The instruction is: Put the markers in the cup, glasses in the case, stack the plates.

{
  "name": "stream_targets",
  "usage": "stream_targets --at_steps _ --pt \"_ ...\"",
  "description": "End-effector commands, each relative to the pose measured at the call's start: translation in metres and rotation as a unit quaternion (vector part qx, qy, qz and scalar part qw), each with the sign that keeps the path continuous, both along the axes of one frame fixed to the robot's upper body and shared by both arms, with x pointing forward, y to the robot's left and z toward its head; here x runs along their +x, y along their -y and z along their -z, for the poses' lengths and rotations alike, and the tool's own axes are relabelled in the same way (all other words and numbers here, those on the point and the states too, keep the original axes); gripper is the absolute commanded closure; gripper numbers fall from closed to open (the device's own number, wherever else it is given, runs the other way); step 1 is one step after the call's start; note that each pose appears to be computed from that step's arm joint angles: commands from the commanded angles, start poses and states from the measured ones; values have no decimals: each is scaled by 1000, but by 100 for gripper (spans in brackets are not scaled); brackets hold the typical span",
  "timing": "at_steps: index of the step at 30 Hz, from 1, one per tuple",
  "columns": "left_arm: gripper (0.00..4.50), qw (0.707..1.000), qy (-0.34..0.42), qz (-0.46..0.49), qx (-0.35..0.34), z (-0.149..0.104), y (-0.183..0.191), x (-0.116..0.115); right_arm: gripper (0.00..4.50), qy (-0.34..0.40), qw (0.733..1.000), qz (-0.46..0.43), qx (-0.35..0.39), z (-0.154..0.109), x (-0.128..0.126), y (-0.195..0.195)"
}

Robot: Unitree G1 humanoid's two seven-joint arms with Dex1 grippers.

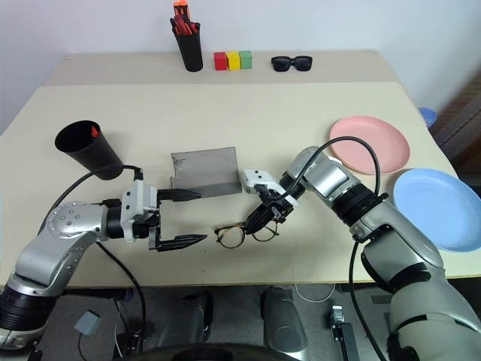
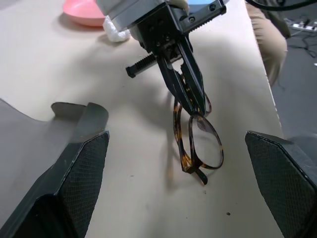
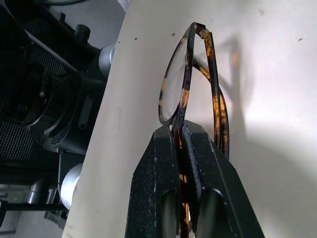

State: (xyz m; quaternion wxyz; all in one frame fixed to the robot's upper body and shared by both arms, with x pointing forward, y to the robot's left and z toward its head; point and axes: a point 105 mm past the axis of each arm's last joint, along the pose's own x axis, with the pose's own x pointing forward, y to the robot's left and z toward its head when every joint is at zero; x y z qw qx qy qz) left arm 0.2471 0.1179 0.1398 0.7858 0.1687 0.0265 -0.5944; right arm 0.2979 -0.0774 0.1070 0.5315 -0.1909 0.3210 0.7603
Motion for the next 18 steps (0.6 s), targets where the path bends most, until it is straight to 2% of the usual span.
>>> stream_targets --at_steps 1,11,18 --pt "0 1000 19 -11 -16 -12 -3 -2 449 23 999 10 23 -12 4 2" --pt "0 993 -8 -91 -73 -22 -23 -9 449 65 994 62 59 -44 8 32" --pt "0 981 -33 -166 -97 -12 -41 -20 449 109 987 76 94 -79 22 33"
